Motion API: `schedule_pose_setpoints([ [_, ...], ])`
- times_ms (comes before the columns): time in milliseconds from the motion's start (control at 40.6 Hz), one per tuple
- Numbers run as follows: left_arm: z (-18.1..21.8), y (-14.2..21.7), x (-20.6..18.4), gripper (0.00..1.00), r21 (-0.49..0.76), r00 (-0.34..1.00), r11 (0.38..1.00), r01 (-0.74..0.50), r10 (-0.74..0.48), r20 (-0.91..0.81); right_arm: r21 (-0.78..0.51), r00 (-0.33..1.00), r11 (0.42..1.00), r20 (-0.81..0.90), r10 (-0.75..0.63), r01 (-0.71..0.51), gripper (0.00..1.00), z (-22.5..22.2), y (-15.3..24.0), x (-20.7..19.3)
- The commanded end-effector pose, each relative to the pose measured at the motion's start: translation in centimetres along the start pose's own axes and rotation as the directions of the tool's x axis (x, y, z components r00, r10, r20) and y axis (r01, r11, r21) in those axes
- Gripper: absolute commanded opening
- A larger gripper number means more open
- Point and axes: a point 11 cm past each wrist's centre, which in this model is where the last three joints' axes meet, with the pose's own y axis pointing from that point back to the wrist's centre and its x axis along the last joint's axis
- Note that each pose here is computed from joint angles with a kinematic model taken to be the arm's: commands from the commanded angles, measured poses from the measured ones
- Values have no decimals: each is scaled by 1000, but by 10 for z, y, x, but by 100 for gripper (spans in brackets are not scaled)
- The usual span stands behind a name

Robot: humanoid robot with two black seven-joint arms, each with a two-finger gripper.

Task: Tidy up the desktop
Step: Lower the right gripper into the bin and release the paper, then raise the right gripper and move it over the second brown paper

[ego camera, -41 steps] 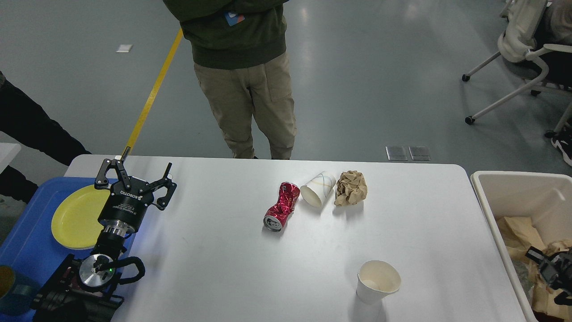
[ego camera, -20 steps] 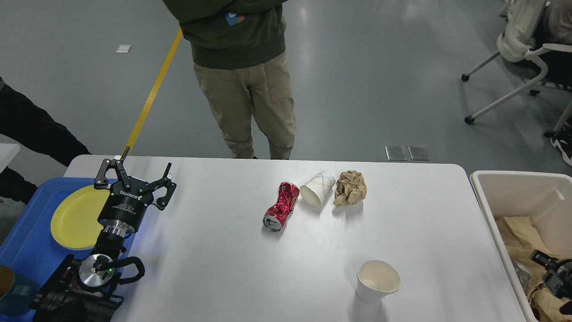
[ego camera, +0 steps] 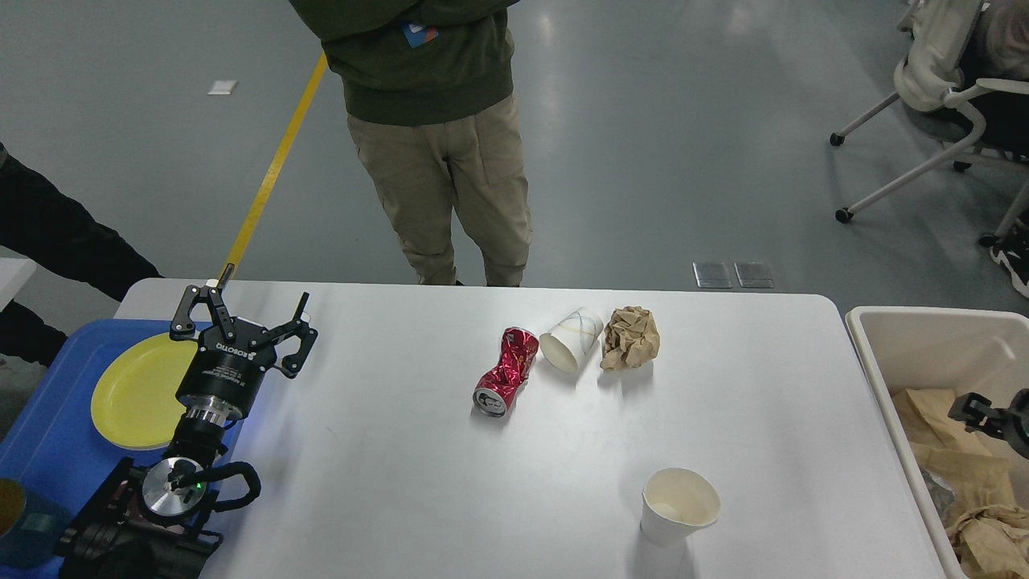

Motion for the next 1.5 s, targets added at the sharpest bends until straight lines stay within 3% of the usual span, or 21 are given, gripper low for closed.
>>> schedule_pose_setpoints([
  [0,0,0,0,96,1,1000,1000,1,-1,0,8,991,994,-80,-109,110,100,-17,50,13],
  [123,0,0,0,96,1,1000,1000,0,0,0,85,972,979,-159,-172,187,100,-62,116,34],
  [271,0,0,0,96,0,1000,1000,0,0,0,139,921,941,-291,-258,308,100,-108,186,32],
  [444,0,0,0,96,0,1000,1000,0,0,0,197,853,915,-471,-227,352,100,-158,292,24],
  [641,0,0,0,96,-2,1000,1000,1,-1,0,300,818,864,-542,-195,405,100,-175,365,2],
  [961,0,0,0,96,-2,1000,1000,0,0,0,378,824,858,-559,-88,348,100,-186,391,-31],
  [1207,0,0,0,96,0,1000,1000,0,0,0,399,831,856,-553,-61,328,100,-194,391,-25],
  [1479,-1,0,0,96,2,1000,1000,0,0,-1,482,878,845,-478,34,230,100,-231,349,-19],
])
